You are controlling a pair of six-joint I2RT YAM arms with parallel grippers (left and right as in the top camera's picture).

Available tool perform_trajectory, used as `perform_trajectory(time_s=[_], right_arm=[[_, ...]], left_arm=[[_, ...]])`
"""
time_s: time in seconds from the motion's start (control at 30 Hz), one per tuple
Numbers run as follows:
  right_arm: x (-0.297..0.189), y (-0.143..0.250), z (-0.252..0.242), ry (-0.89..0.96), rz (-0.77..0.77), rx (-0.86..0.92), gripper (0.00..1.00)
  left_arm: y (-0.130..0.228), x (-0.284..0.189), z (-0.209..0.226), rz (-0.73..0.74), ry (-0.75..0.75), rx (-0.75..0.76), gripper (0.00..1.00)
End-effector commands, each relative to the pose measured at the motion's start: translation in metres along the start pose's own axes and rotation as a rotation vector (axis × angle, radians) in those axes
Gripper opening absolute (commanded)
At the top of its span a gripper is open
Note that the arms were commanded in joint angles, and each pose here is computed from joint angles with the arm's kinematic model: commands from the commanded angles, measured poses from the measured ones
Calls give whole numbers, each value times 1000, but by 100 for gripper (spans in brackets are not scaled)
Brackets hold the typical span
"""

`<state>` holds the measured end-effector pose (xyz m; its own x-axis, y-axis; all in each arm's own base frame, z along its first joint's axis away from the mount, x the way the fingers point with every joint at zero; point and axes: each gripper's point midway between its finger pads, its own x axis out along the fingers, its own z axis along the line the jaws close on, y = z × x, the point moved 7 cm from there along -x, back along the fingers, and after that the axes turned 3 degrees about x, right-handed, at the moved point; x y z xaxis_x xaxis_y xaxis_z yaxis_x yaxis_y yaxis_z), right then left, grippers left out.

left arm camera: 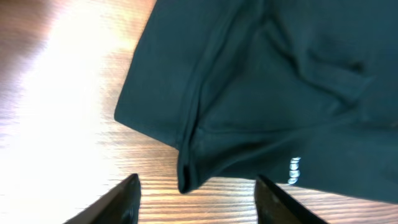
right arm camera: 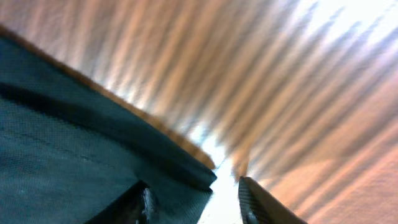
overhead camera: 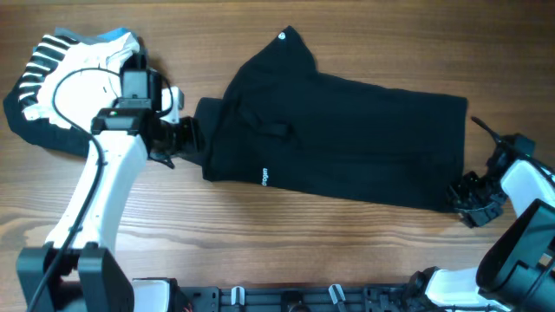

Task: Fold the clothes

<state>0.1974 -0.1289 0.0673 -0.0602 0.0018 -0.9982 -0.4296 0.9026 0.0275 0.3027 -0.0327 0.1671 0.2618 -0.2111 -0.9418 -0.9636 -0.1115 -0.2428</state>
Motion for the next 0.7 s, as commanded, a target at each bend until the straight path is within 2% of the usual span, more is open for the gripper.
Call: perform_trajectory(time_s=[0.0, 0.1, 0.23, 0.3, 0.37, 0.4, 0.5, 0.67], right_arm=[[-11, -15, 6, -63, 3, -33, 56], [-25, -16, 15, -152, 18, -57, 60], [-41, -12, 24, -266, 18, -105, 62], [-47, -11, 24, -281, 2, -120, 64], [-50, -10, 24, -285, -6, -121, 65], [-52, -9, 23, -289, -13, -128, 65], [-53, -9, 24, -298, -15, -156, 65], [-53, -8, 24, -301, -17, -199, 65]], left_arm=[[27, 41, -9, 137, 12, 40, 69], [42, 64, -12, 212, 4, 63, 71], [52, 86, 2, 265, -90, 63, 61], [55, 95, 9, 292, -140, 64, 47], [57, 100, 11, 313, -152, 58, 25], [59, 101, 12, 325, -153, 55, 4], [68, 97, 14, 380, -173, 33, 4], [91, 80, 34, 509, -322, -138, 4]])
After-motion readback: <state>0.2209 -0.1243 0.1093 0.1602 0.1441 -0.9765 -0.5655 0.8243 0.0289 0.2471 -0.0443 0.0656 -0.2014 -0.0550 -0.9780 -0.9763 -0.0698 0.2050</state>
